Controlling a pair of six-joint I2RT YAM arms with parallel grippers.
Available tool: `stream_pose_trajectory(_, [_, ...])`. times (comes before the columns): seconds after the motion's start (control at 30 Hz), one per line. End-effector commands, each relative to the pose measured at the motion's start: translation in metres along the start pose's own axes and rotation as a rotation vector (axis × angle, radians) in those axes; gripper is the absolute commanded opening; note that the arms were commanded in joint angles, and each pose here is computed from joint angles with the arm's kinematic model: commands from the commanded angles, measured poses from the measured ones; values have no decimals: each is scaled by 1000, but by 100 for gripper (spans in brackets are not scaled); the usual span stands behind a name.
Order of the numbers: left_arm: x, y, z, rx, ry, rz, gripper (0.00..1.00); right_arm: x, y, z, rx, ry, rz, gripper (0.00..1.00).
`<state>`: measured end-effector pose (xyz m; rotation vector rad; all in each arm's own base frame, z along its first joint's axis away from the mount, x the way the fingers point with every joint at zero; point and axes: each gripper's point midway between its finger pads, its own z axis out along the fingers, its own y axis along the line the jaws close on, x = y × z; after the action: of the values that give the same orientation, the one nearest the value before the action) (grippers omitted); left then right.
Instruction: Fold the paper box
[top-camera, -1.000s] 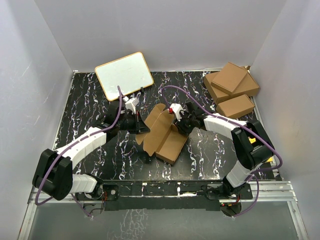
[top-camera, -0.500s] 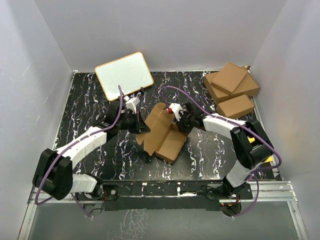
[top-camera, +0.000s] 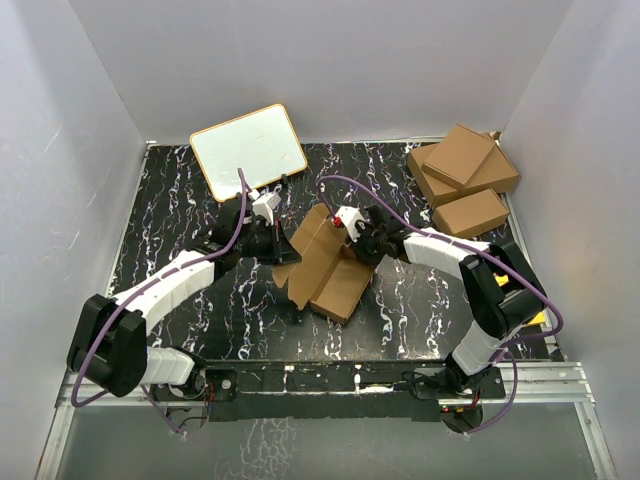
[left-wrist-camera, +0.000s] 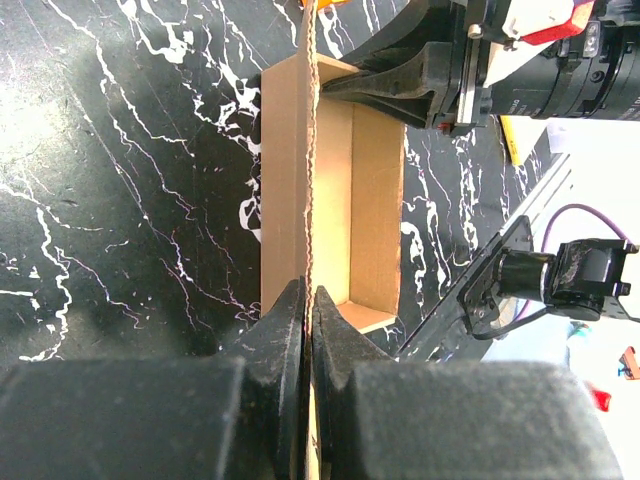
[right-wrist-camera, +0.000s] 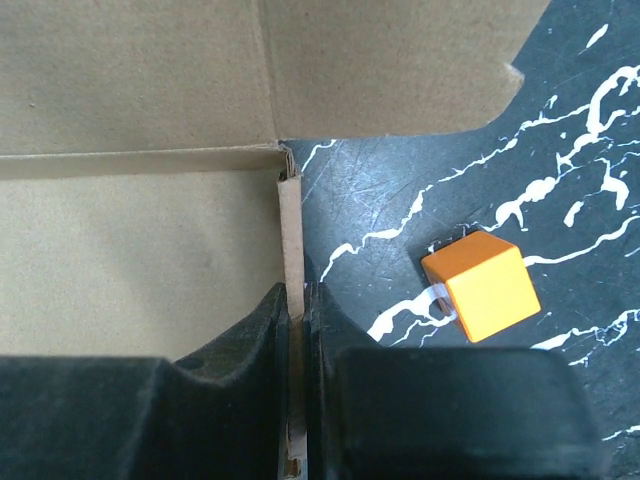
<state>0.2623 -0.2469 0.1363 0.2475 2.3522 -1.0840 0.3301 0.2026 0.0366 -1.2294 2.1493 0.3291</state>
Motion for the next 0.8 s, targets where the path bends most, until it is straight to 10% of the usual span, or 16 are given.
stream_pose_trajectory(0.0, [-11, -8, -5, 12, -13, 24, 0, -6, 5, -1, -39, -27, 0, 12])
stream_pose_trajectory(0.77, [-15, -3, -9, -47, 34, 80, 0, -54, 5, -35, -119, -202, 40, 51])
